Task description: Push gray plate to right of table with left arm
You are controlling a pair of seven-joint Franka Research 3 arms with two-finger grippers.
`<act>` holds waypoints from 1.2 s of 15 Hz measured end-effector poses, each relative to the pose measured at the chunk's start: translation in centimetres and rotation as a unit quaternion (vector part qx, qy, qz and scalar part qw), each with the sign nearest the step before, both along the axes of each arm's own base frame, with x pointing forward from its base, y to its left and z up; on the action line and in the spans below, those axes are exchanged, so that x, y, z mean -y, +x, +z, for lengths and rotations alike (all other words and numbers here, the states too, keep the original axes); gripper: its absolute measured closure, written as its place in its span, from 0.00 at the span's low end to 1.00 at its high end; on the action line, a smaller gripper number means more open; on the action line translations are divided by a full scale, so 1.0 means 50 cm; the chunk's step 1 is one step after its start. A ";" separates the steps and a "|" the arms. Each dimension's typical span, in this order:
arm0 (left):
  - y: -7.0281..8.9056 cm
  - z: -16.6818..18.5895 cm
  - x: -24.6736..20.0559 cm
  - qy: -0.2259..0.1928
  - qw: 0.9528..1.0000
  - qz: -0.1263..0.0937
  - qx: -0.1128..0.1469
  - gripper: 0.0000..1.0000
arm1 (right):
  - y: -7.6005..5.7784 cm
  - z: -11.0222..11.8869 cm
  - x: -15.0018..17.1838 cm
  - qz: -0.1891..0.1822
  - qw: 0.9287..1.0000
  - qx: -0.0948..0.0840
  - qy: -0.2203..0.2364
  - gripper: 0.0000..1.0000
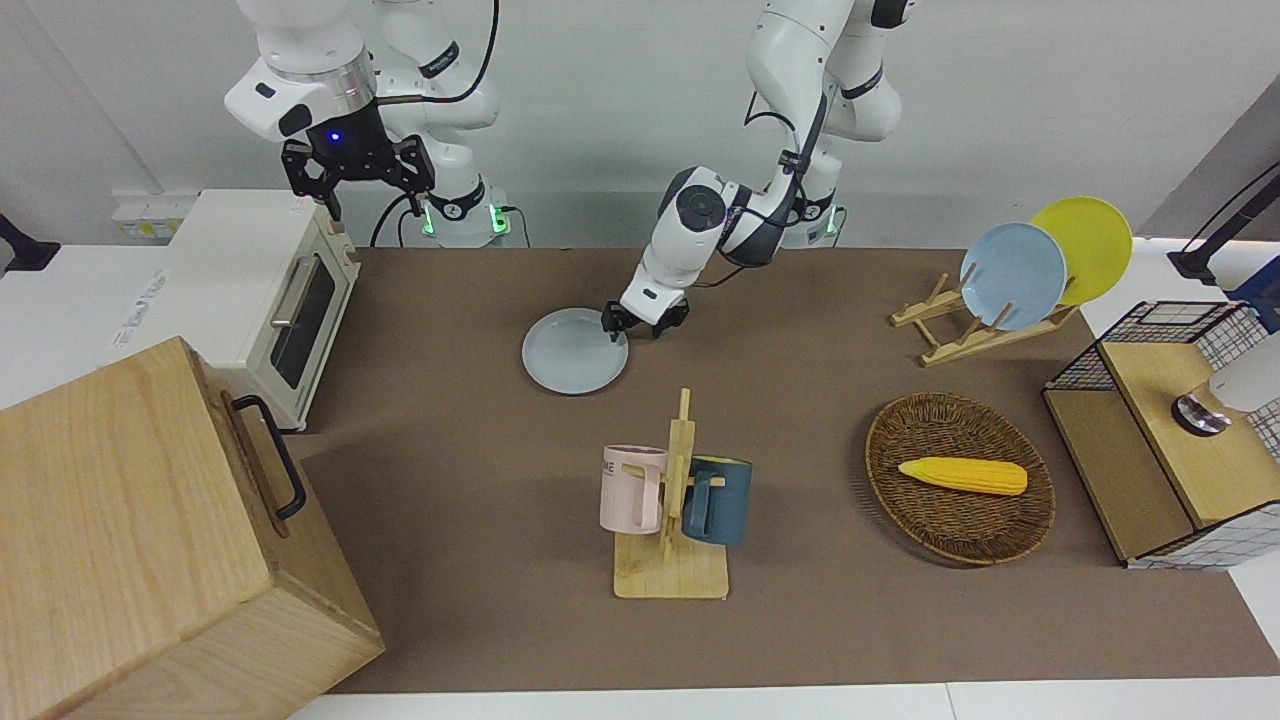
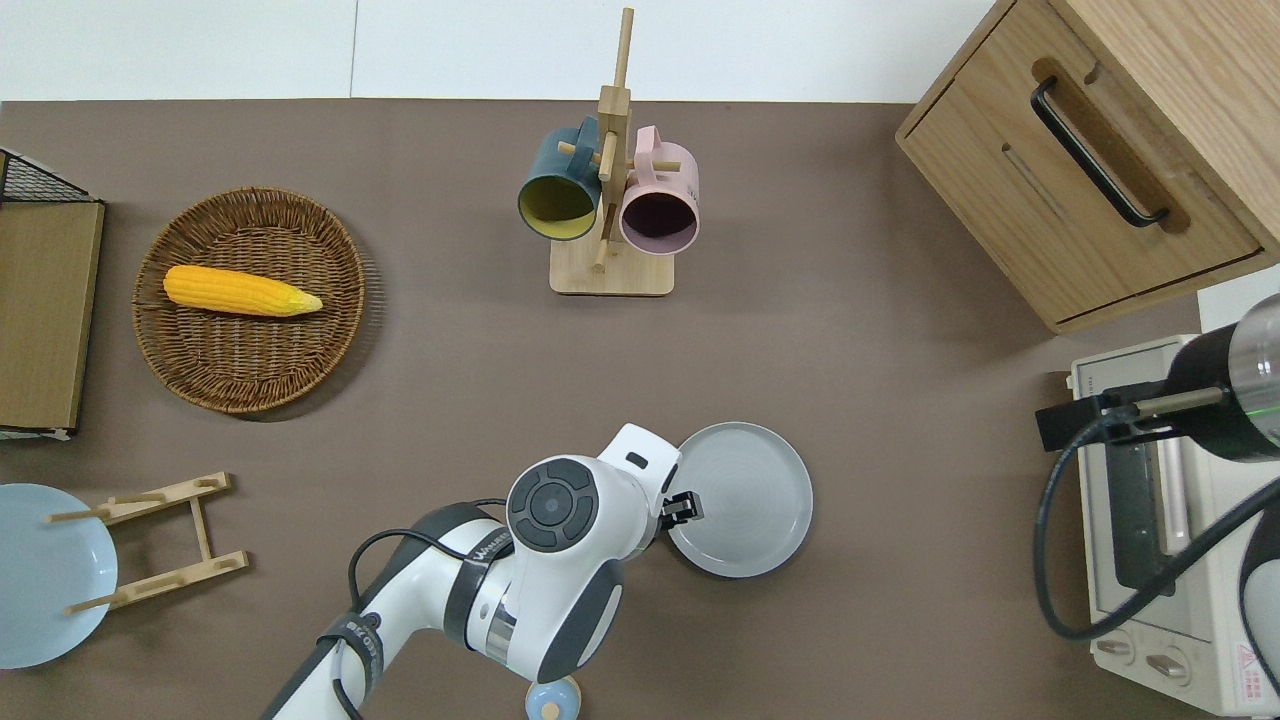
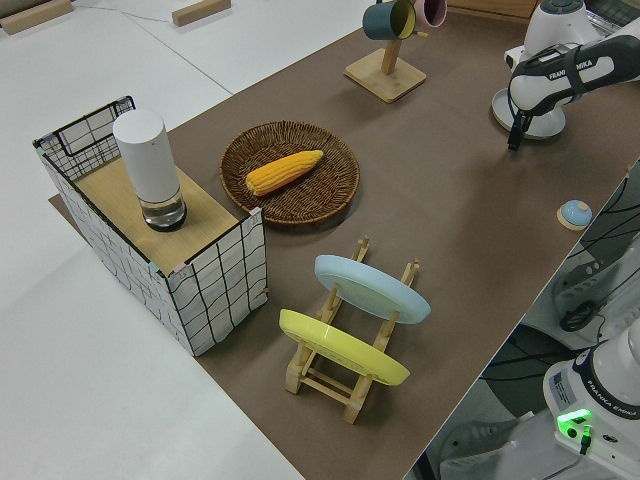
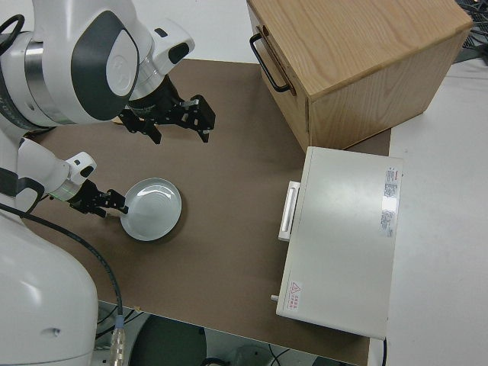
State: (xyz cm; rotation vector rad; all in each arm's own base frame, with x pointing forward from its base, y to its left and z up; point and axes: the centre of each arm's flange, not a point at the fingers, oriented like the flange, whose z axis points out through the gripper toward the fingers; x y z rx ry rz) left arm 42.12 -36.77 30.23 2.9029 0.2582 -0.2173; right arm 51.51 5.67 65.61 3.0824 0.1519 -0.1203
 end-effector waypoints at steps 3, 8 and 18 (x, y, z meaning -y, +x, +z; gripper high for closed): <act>0.038 0.049 -0.079 0.024 0.999 -0.034 -0.005 0.00 | 0.000 0.000 0.000 0.000 1.000 0.000 0.000 0.00; 0.114 0.211 -0.301 0.073 0.994 -0.071 0.042 0.00 | 0.000 0.000 0.000 0.000 1.000 0.000 0.000 0.00; 0.159 0.523 -0.578 0.109 0.991 -0.035 0.073 0.00 | 0.000 0.000 0.000 0.000 1.000 0.000 0.000 0.00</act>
